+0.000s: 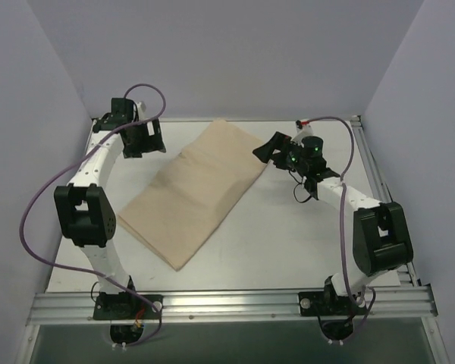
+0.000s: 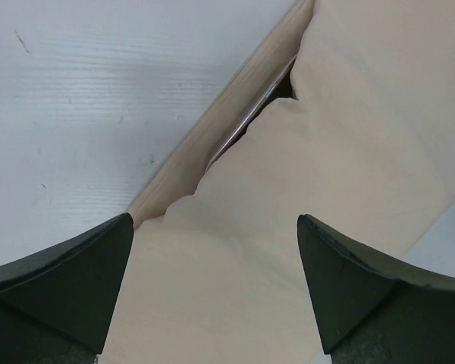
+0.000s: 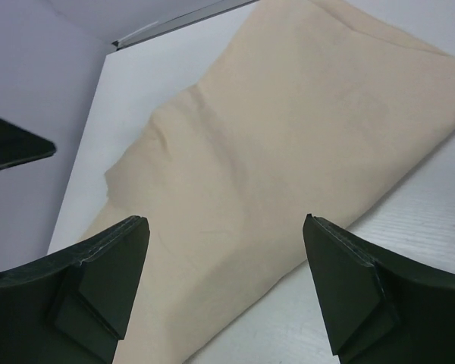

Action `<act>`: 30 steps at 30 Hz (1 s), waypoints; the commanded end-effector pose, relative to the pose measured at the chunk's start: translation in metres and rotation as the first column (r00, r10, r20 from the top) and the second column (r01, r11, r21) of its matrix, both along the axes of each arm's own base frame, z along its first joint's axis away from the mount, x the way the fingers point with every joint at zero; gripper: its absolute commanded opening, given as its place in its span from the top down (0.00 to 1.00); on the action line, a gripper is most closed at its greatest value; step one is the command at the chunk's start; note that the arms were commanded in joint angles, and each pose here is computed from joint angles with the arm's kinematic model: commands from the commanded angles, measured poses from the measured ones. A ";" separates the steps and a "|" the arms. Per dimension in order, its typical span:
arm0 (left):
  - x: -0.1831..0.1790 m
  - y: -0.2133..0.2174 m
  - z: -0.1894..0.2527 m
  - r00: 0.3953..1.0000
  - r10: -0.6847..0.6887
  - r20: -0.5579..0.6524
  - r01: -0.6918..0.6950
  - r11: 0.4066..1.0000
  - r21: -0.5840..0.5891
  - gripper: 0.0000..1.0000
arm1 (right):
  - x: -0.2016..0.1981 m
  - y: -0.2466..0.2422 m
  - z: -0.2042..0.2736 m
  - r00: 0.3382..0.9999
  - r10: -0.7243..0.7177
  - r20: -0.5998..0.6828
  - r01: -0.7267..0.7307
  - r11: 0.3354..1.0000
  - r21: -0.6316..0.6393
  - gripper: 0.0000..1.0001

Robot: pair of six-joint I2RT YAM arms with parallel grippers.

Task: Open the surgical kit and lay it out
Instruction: Open the surgical kit at the center of the board.

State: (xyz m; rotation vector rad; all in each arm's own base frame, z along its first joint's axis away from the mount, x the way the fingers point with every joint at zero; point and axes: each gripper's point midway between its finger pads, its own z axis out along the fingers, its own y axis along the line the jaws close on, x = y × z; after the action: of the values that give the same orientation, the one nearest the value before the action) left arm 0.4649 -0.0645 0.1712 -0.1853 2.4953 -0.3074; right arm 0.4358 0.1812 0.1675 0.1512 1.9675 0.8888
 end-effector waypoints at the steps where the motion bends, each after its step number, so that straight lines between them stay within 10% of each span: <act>1: -0.001 -0.014 -0.015 0.992 -0.120 -0.039 0.119 0.993 -0.029 0.07 | -0.027 0.017 0.026 0.995 0.069 0.068 -0.070 0.997 0.012 0.15; 30: 0.003 -0.014 -0.084 0.987 -0.101 -0.127 0.096 0.994 -0.046 0.21 | -0.083 0.022 0.030 0.988 0.125 0.093 -0.122 0.992 -0.038 0.17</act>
State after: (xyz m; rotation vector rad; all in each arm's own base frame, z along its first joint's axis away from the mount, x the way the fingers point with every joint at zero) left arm 0.4463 -0.0746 0.0828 -0.1459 2.6923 -0.3663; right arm 0.3521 0.2040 0.1781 0.0000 1.9790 0.9366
